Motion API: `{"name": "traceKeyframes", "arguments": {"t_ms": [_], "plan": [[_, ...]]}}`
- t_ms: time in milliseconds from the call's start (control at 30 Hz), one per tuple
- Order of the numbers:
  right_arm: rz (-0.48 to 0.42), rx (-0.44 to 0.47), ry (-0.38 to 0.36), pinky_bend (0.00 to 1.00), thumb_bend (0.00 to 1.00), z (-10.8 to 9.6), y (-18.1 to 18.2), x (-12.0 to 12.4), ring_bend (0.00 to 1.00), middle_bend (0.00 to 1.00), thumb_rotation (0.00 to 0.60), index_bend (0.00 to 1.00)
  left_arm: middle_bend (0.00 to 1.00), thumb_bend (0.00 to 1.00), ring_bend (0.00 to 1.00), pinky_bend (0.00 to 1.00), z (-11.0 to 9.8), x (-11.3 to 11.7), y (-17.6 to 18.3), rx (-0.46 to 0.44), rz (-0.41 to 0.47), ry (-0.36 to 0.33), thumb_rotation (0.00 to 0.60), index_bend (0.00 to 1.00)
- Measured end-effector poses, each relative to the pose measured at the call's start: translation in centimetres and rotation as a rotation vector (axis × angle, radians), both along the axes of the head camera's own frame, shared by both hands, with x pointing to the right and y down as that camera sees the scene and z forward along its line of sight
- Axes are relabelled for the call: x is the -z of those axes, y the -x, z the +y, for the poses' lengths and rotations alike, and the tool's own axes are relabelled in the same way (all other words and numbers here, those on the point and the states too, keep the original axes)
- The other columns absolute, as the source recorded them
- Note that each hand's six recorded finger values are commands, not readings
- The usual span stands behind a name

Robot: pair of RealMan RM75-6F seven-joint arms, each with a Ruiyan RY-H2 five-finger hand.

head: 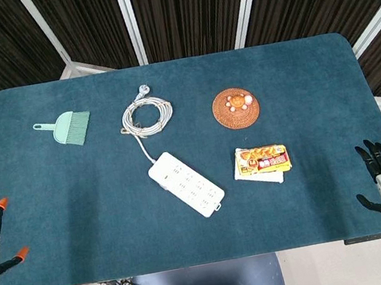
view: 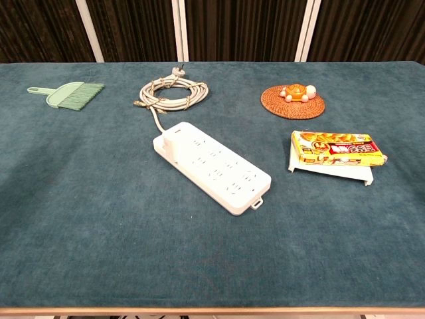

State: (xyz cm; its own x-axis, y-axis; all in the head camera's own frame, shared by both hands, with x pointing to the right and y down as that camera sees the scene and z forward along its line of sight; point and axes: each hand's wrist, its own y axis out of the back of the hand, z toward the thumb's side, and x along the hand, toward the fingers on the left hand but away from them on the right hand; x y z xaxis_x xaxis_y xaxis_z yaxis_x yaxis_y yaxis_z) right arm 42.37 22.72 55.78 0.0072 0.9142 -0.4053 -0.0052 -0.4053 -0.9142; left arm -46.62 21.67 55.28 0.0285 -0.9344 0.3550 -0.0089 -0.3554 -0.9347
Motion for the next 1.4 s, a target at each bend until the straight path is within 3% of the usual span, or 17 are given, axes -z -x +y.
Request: {"name": "traceKeyframes", "arguments": {"t_ms": [1067, 1167, 1267, 1333, 1400], "plan": [[-0.078, 0.079, 0.005, 0.0, 0.28, 0.4, 2.1, 0.0, 0.0, 0.0, 0.6, 0.0, 0.0, 0.0, 0.0, 0.0, 0.1, -0.2, -0.6, -0.013, 0.016, 0.004, 0.6, 0.0], [-0.103, 0.114, 0.001, 0.0, 0.41, 0.3, 3.0, -0.1, 0.0, 0.0, 0.6, 0.0, 0.0, 0.0, 0.0, 0.0, 0.2, -0.2, -0.8, -0.021, 0.01, 0.007, 0.6, 0.0], [-0.118, 0.177, 0.005, 0.02, 0.68, 0.0, 4.5, -0.5, 0.0, 0.0, 0.6, 0.0, 0.0, 0.0, 0.0, 0.0, 0.2, -0.1, -1.3, -0.028, 0.018, 0.007, 0.6, 0.0], [-0.132, 0.225, 0.003, 0.07, 0.8, -0.3, 5.8, -0.7, 0.01, 0.0, 0.6, 0.0, 0.0, 0.0, 0.0, 0.0, 0.2, -0.1, -1.7, -0.034, 0.02, 0.01, 0.6, 0.0], [-0.141, 0.283, -0.005, 0.12, 0.86, -0.5, 7.3, -0.9, 0.02, 0.01, 0.6, 0.0, 0.0, 0.0, 0.0, 0.0, 0.2, -0.2, -2.2, -0.044, 0.02, 0.015, 0.6, 0.0]]}}
